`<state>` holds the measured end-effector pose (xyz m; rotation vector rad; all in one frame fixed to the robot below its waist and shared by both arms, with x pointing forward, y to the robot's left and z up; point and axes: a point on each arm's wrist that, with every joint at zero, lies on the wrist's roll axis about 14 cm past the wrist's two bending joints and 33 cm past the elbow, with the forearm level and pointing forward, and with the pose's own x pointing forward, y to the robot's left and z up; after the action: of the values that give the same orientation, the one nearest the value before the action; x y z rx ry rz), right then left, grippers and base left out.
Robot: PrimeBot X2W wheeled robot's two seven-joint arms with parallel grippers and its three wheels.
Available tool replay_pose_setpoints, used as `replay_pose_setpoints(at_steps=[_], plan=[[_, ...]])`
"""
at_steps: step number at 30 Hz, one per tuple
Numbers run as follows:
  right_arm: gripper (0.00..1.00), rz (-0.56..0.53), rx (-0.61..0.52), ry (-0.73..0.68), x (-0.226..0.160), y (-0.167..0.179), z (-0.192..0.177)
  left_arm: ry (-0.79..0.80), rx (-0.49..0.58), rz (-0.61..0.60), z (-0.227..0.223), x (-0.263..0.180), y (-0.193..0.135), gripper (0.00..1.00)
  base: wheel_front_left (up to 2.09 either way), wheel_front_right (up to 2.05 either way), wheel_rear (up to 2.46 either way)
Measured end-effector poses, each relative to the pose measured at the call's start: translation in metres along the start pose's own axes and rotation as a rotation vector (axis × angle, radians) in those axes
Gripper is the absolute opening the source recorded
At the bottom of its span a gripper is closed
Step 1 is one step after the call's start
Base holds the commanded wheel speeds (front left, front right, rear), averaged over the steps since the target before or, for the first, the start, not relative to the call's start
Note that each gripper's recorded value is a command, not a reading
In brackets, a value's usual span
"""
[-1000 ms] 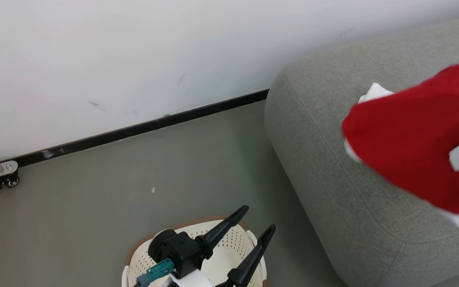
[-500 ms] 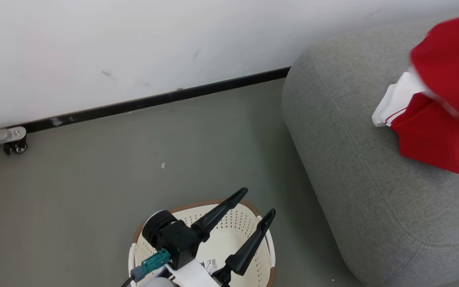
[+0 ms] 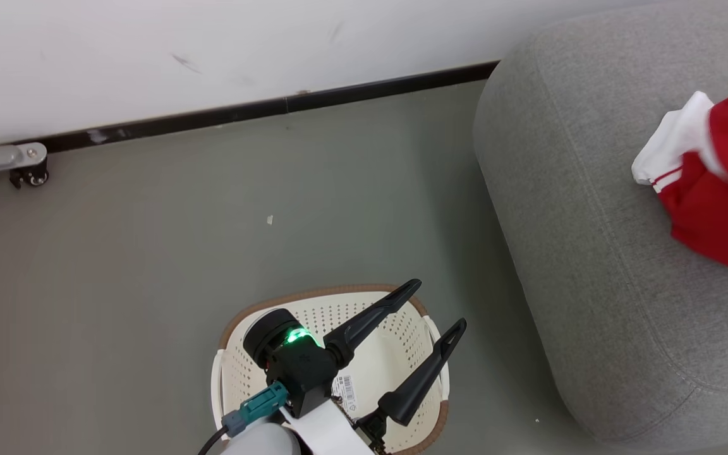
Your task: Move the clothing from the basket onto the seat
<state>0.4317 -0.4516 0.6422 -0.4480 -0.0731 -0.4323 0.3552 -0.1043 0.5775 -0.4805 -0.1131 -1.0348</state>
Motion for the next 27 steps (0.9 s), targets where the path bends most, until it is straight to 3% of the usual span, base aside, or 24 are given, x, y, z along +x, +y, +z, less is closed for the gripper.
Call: replay_pose_setpoints(at_steps=[4,9,20,22,25,26,27], plan=[[0.00,0.014,0.045,0.182,-0.027,0.019,-0.073,0.015,-0.014,0.005,-0.006,0.001,0.006,1.00,0.00,0.00,0.00],[0.00,-0.009,0.111,0.302,-0.052,0.032,-0.124,0.018,-0.020,0.006,-0.009,0.005,0.016,1.00,0.00,0.00,0.00],[0.00,0.000,0.149,0.366,-0.066,0.055,-0.155,0.022,-0.032,0.016,-0.015,0.008,0.031,1.00,0.00,0.00,0.00],[0.11,0.013,0.146,0.365,-0.066,0.061,-0.156,0.025,-0.035,0.018,-0.016,0.008,0.032,1.00,0.00,0.00,0.00],[0.47,0.042,0.136,0.375,-0.068,0.071,-0.158,0.029,-0.037,0.020,-0.018,0.008,0.034,1.00,0.00,0.00,0.00],[0.65,0.049,0.135,0.378,-0.068,0.074,-0.159,0.030,-0.037,0.021,-0.019,0.008,0.035,1.00,0.00,0.00,0.00],[0.97,0.052,0.137,0.379,-0.069,0.076,-0.159,0.030,-0.037,0.021,-0.019,0.008,0.035,1.00,0.00,0.00,0.00]])
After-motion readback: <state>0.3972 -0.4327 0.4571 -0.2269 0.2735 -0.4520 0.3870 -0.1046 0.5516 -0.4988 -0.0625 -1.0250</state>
